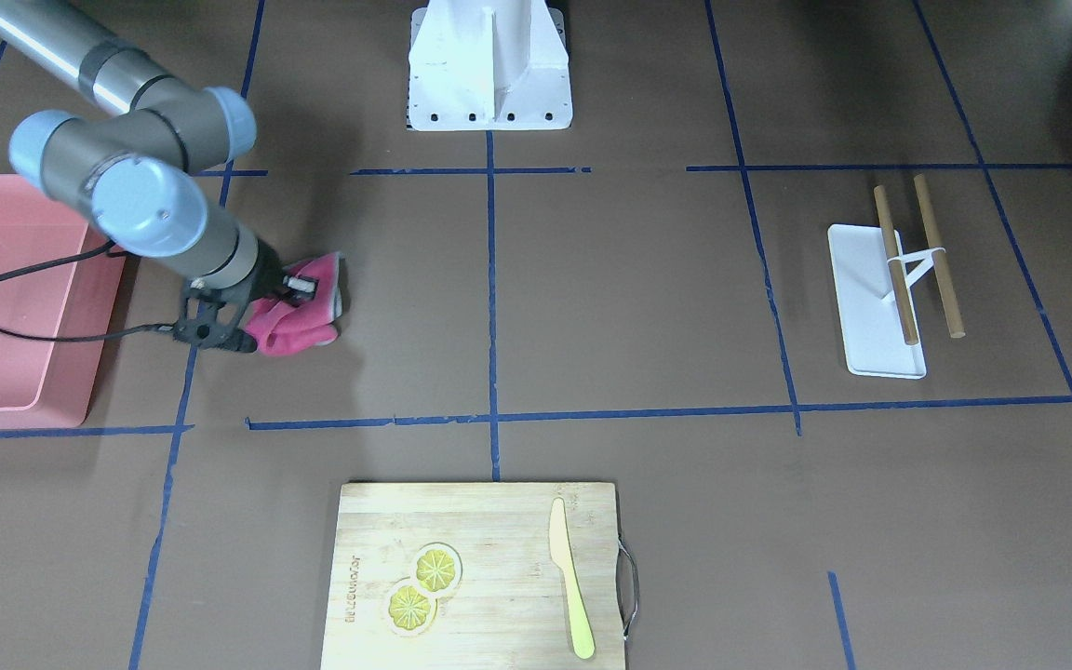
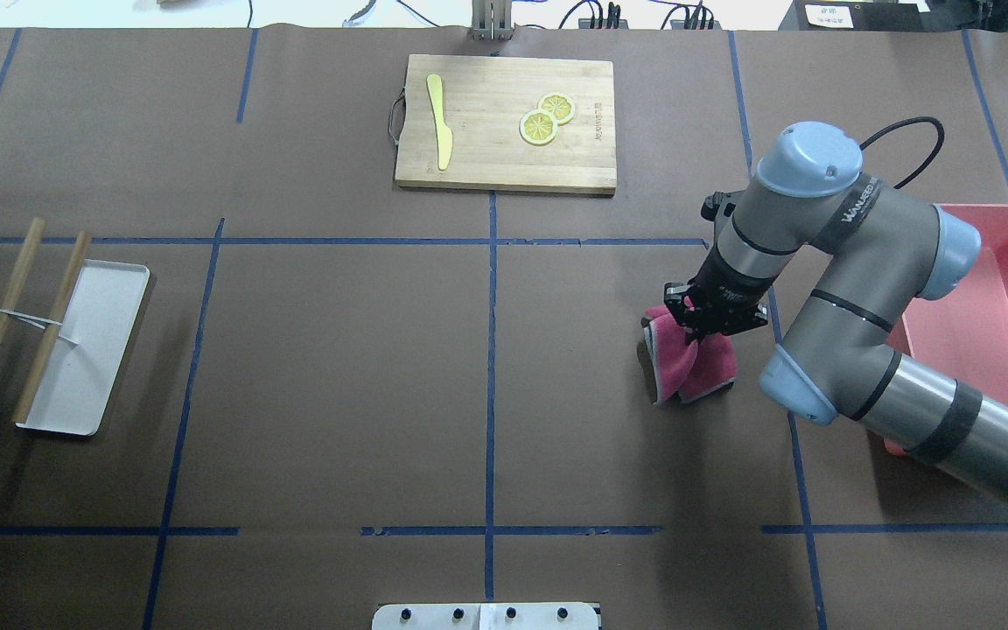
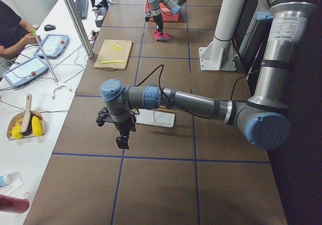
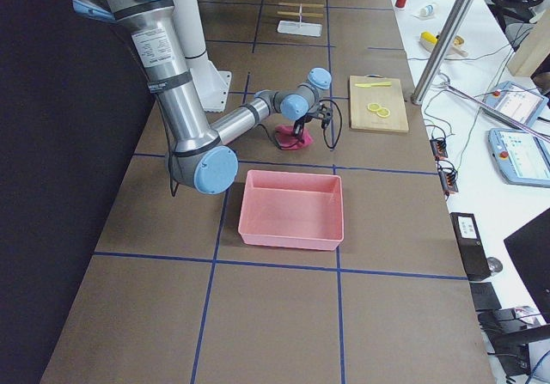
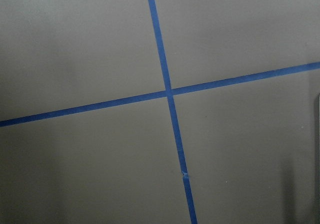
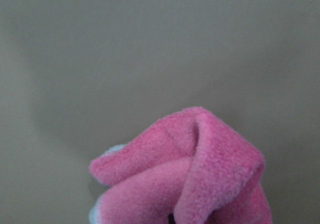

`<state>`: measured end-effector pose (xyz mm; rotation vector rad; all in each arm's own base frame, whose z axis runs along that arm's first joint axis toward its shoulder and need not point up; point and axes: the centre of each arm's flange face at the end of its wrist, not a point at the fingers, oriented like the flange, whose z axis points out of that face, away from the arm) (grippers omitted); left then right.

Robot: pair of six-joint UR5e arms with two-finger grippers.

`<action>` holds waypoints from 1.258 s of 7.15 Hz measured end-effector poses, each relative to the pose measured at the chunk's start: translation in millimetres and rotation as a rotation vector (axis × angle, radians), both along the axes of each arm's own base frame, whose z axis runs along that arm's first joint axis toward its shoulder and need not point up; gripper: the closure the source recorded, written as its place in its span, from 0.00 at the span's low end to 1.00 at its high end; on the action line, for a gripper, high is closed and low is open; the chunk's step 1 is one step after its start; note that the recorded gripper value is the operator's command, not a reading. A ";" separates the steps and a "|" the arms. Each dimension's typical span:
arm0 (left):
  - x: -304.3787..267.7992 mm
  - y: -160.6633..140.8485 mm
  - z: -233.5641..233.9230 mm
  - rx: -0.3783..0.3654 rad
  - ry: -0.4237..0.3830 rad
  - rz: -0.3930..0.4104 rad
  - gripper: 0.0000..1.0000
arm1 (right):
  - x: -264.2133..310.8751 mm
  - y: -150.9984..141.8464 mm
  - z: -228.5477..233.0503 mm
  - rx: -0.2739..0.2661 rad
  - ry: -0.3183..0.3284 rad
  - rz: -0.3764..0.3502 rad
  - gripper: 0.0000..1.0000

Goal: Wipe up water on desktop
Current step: 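Wipe the table surface with the cloth held in the right gripper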

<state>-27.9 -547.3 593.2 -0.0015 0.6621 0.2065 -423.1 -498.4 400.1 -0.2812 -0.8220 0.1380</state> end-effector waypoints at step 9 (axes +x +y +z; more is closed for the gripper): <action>1.0 -6.0 20.5 -0.020 0.000 -0.001 0.00 | -33.8 56.9 -61.1 -0.027 -0.066 -0.015 0.96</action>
